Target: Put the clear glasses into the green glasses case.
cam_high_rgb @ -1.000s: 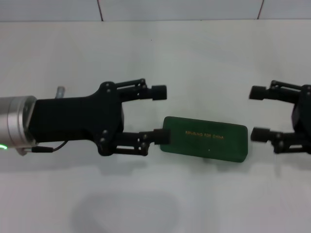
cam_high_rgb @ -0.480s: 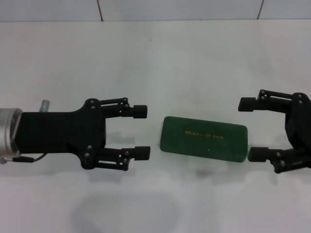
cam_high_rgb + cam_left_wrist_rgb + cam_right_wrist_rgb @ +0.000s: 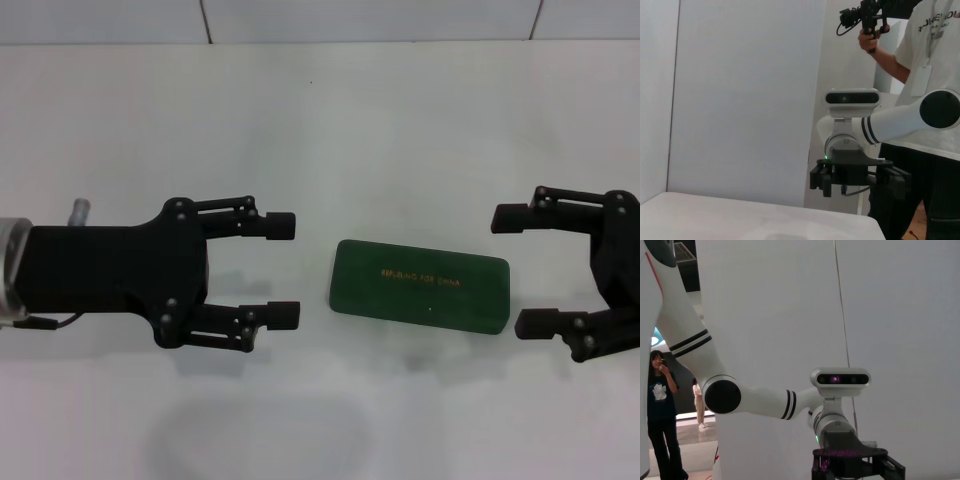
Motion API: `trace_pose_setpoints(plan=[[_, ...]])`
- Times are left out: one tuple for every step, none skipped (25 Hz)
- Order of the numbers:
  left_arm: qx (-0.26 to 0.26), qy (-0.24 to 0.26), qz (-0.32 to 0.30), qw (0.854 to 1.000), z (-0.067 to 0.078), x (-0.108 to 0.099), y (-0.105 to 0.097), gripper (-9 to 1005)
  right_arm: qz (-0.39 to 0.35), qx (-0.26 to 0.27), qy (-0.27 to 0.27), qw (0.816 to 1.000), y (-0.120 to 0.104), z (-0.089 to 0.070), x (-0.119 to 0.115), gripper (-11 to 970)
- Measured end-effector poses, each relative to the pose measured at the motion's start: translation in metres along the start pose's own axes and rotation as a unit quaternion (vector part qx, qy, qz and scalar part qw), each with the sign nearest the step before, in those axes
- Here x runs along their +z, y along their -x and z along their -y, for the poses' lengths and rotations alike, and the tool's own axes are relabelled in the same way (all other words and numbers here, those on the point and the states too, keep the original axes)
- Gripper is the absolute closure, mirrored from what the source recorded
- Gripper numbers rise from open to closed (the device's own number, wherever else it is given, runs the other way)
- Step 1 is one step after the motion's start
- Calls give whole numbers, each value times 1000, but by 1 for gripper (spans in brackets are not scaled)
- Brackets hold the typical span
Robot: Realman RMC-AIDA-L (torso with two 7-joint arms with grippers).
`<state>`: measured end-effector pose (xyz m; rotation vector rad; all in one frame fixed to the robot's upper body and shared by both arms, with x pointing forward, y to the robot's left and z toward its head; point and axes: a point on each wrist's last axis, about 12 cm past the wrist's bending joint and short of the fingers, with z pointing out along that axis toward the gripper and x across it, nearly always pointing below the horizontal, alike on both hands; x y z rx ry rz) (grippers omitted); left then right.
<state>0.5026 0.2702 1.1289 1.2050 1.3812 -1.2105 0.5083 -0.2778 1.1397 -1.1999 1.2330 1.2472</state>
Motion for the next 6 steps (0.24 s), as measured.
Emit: trace_pose_setpoints(plan=[[0,0,0,1000,0,0,0,178,-1,0,-1,1000,0,0,0,85],[0,0,1,1000,0,0,0,178,-1,0,-2,1000,0,1,0,85],[0,0,1,1000,0,0,0,178,-2,0,-4,1000,-1,1,0,85],[1,0,1,1000,0,0,0,178,-3,0,-7,1000,-1,2,1,85],[1,1,1,1000,0,0,0,178,-4,0,-10,1000,-1,3,1,85],[1,1,1,1000,0,-1,0,178,-5,0,-13,1000,-1,3,1,85]])
